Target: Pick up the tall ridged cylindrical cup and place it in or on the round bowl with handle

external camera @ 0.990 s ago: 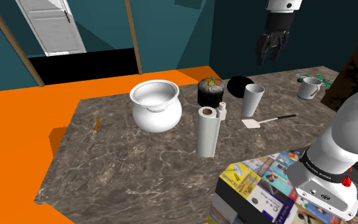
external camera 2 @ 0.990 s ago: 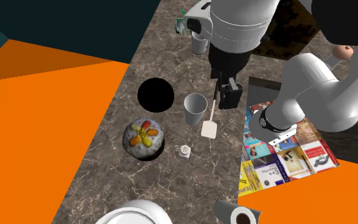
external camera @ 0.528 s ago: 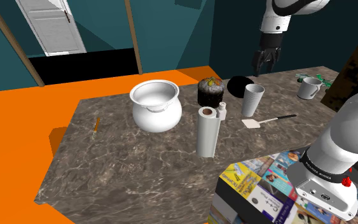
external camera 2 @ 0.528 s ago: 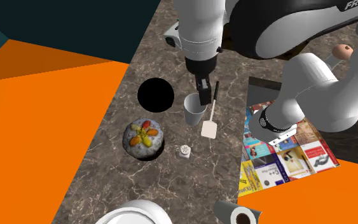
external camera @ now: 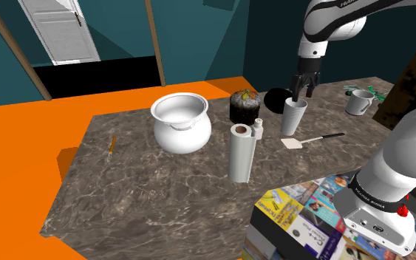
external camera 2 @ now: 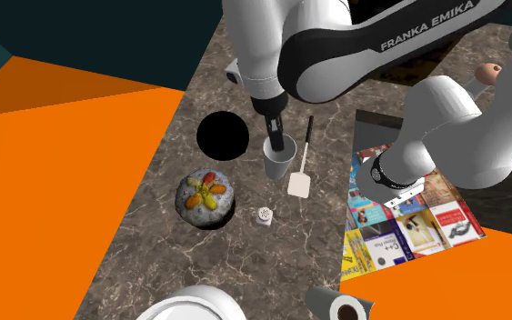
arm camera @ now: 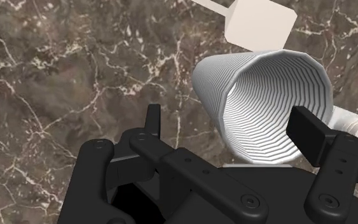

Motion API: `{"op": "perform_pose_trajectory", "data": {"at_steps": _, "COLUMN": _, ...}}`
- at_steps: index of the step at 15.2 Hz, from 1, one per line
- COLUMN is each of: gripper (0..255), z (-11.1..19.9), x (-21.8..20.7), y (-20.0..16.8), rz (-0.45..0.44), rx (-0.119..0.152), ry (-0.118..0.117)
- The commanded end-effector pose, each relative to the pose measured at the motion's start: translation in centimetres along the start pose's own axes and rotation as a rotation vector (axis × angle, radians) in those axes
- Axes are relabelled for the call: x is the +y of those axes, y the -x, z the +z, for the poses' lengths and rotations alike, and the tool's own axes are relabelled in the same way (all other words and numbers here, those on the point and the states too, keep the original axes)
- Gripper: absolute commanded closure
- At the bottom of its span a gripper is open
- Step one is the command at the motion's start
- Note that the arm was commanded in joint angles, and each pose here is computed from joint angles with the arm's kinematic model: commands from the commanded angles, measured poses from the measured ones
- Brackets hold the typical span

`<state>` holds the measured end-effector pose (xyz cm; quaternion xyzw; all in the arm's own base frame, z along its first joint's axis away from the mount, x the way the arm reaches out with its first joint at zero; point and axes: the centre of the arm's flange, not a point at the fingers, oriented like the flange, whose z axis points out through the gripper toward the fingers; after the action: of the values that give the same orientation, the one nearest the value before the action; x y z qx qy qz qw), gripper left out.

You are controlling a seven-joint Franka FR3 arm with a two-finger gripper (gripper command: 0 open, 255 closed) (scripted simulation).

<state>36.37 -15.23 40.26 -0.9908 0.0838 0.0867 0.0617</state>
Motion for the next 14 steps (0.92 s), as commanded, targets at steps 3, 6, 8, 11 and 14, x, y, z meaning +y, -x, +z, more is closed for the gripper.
{"op": "perform_pose_trajectory", "data": {"at_steps": 3, "gripper": 0, "z": 2.2, "x": 0.1, "y": 0.0, "rz": 0.0, "rx": -0.001, "ry": 0.0}}
{"op": "perform_pose_trajectory", "data": {"at_steps": 6, "gripper": 0, "z": 3.0, "x": 0.1, "y": 0.0, "rz": 0.0, "rx": -0.001, "ry": 0.0}}
{"op": "perform_pose_trajectory", "data": {"at_steps": 8, "gripper": 0, "z": 3.0, "x": 0.1, "y": 0.0, "rz": 0.0, "rx": -0.001, "ry": 0.0}}
{"op": "perform_pose_trajectory", "data": {"at_steps": 11, "gripper": 0, "z": 3.0, "x": 0.1, "y": 0.0, "rz": 0.0, "rx": -0.001, "ry": 0.0}}
{"op": "perform_pose_trajectory", "data": {"at_steps": 14, "gripper": 255, "z": 3.0, "x": 0.1, "y": 0.0, "rz": 0.0, "rx": -0.001, "ry": 0.0}}
